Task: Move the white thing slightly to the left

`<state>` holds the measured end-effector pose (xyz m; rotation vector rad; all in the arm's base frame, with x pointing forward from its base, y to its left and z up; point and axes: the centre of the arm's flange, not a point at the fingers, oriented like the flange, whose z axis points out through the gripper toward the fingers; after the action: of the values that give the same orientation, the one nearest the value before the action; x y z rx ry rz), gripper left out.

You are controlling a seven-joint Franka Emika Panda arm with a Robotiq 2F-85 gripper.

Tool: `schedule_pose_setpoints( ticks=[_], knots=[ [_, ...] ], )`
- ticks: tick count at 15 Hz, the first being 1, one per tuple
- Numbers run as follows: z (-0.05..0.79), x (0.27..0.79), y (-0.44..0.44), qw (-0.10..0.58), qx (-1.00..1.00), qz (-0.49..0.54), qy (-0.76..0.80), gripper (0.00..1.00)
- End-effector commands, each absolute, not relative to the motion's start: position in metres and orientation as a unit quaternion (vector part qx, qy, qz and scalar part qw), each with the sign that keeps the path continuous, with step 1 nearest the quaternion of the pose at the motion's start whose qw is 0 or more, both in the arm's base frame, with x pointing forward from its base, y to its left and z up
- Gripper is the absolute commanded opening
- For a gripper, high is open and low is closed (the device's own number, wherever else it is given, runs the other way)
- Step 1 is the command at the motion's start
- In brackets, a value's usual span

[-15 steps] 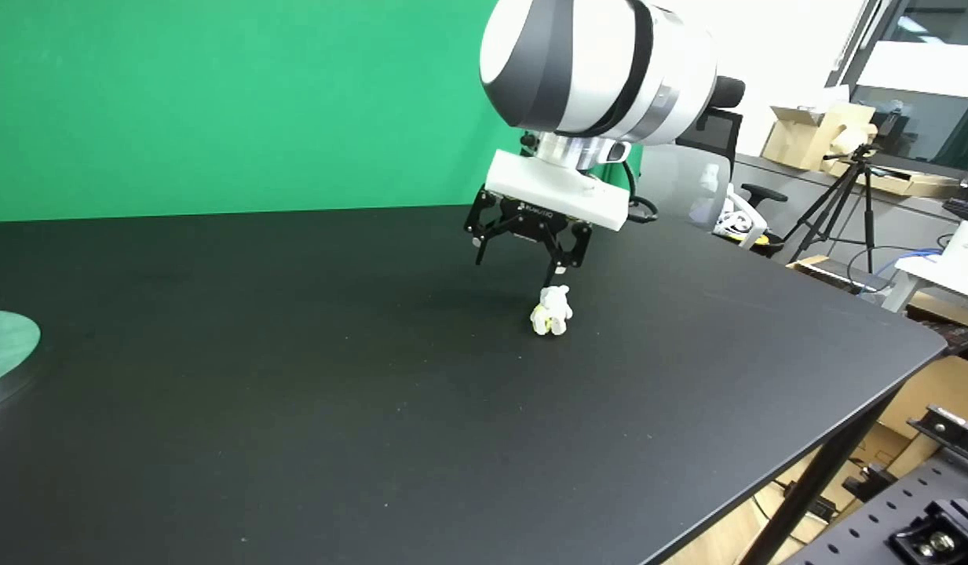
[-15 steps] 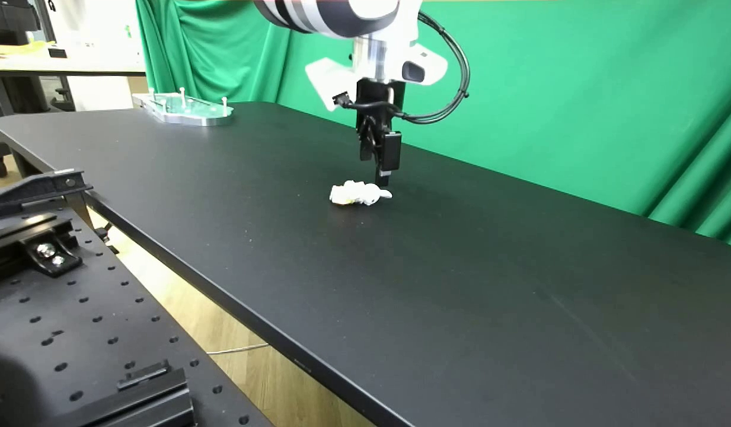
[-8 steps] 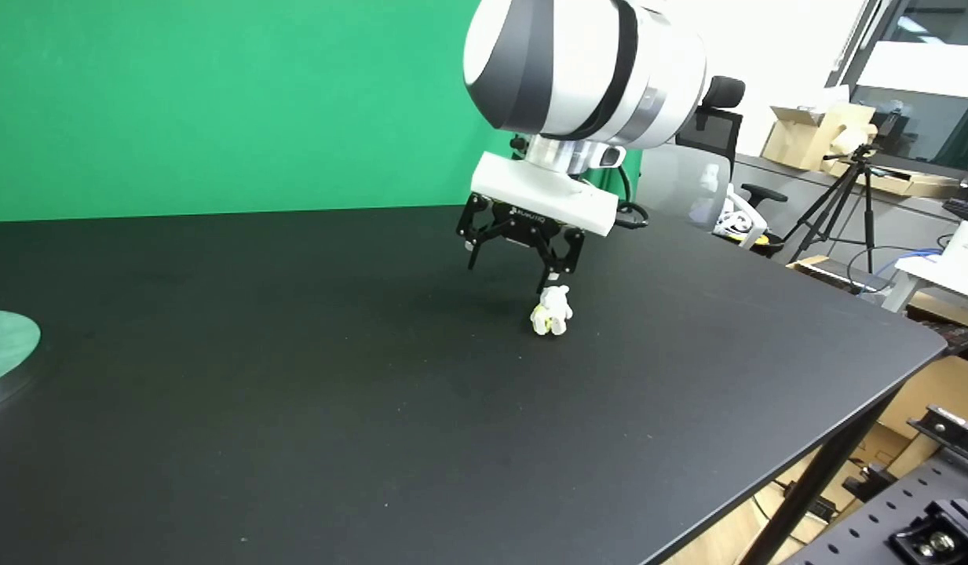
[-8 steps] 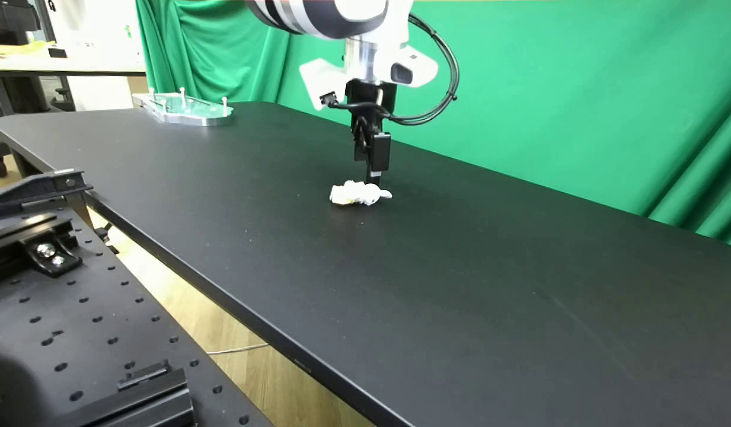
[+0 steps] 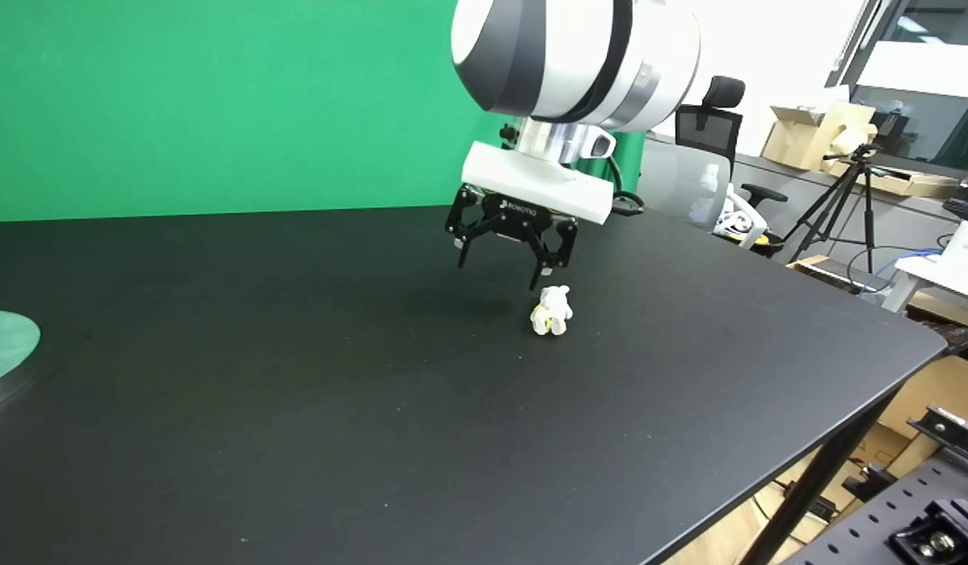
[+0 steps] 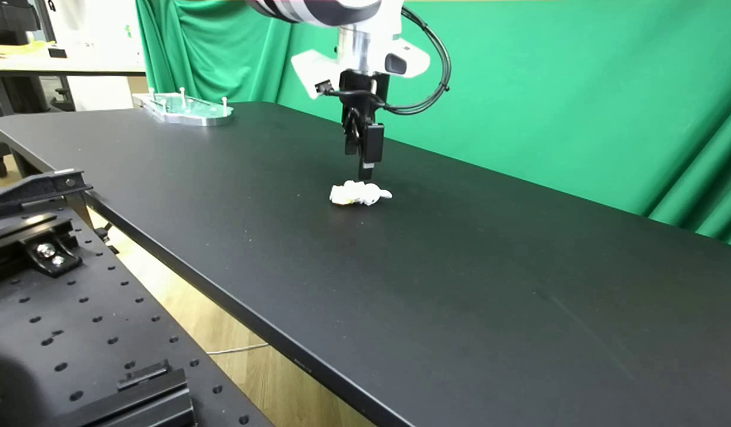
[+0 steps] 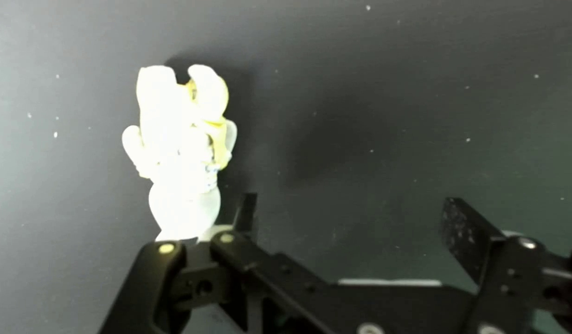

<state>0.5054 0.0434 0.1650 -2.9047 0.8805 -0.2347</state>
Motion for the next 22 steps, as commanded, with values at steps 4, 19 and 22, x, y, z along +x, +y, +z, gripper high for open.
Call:
schedule_pose_setpoints(
  ticks=[4,19,22],
  knots=[
    [0.210,0.492,0.085,0.027,-0.954,-0.070,0.291,1.00],
    [0.204,0.436,0.054,0.021,-0.903,-0.125,0.412,1.00],
    [0.205,0.435,0.055,0.023,-0.901,-0.125,0.415,1.00]
  ],
)
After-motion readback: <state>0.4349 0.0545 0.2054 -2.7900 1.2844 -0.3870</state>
